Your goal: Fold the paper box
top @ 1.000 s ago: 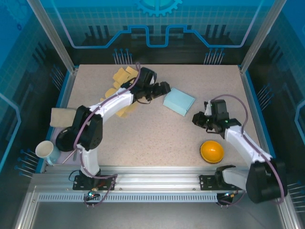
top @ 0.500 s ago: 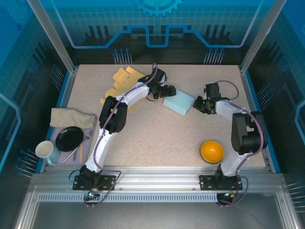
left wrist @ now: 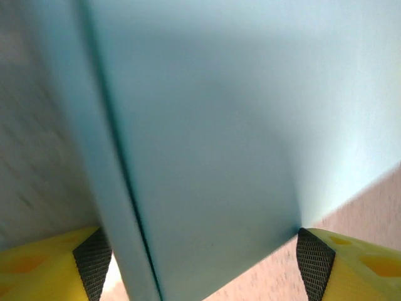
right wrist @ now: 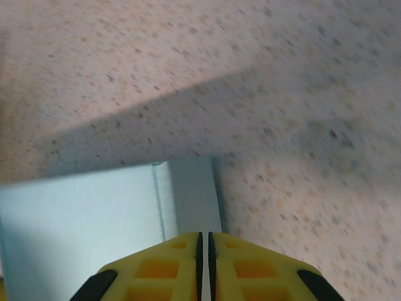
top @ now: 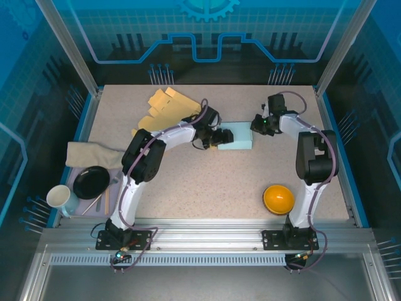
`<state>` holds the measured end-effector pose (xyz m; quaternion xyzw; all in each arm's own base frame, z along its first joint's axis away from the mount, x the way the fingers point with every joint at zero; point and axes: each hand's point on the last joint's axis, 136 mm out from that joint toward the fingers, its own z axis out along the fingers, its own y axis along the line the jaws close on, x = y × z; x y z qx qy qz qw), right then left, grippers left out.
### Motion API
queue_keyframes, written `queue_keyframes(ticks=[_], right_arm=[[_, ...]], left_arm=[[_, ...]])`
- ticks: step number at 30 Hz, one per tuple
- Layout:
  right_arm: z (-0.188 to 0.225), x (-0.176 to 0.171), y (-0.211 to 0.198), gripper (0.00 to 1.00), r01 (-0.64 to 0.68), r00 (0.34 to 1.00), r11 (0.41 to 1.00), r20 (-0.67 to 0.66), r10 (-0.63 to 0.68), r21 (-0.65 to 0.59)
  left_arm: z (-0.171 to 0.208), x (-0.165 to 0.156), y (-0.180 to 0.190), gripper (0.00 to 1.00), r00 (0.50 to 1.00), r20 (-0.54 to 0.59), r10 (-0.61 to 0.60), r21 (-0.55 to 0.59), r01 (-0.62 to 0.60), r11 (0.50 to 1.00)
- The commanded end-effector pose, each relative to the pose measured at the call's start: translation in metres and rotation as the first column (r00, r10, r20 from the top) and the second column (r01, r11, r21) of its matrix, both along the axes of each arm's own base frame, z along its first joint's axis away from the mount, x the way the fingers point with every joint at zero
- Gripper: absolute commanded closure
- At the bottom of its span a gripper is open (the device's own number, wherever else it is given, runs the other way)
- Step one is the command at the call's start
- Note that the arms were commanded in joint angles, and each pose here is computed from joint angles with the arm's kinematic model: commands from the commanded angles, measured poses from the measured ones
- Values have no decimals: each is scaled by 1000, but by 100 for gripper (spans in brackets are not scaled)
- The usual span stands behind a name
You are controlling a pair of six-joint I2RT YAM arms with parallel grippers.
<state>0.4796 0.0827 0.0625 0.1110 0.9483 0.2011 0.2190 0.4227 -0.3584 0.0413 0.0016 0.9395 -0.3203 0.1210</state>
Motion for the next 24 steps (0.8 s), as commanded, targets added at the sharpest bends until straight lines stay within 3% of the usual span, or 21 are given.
queue_keyframes(ticks=[1,5,8,12,15,20,22,24], right_arm=[[-4,-7,25,86,-155,987,983,-36,159,96],[2,-3,19,85,-172,984,984,-28,173,47],[8,-2,5,83,-151,988,989,-22,151,0],[15,-6,-12,82,-128,991,991,-30,127,-29],[28,-15,-22,83,-97,995,995,-15,97,-34],[34,-45,-21,88,-70,997,997,-33,70,16],[32,-55,-19,89,-57,998,996,-29,59,62],[29,-64,-17,90,-49,998,994,-31,53,93]], left_arm=[[41,-40,-45,19,995,33,-91,-130,94,987],[46,-77,-44,19,991,32,-130,-78,132,988],[35,-85,-8,19,998,-25,-59,42,60,997],[35,-85,33,19,998,-57,16,80,-11,997],[59,-68,50,19,999,-6,40,47,-40,998],[97,-15,50,24,989,143,-34,20,32,999],[97,8,48,33,983,174,-50,30,46,998],[94,31,48,54,982,183,-55,29,50,998]])
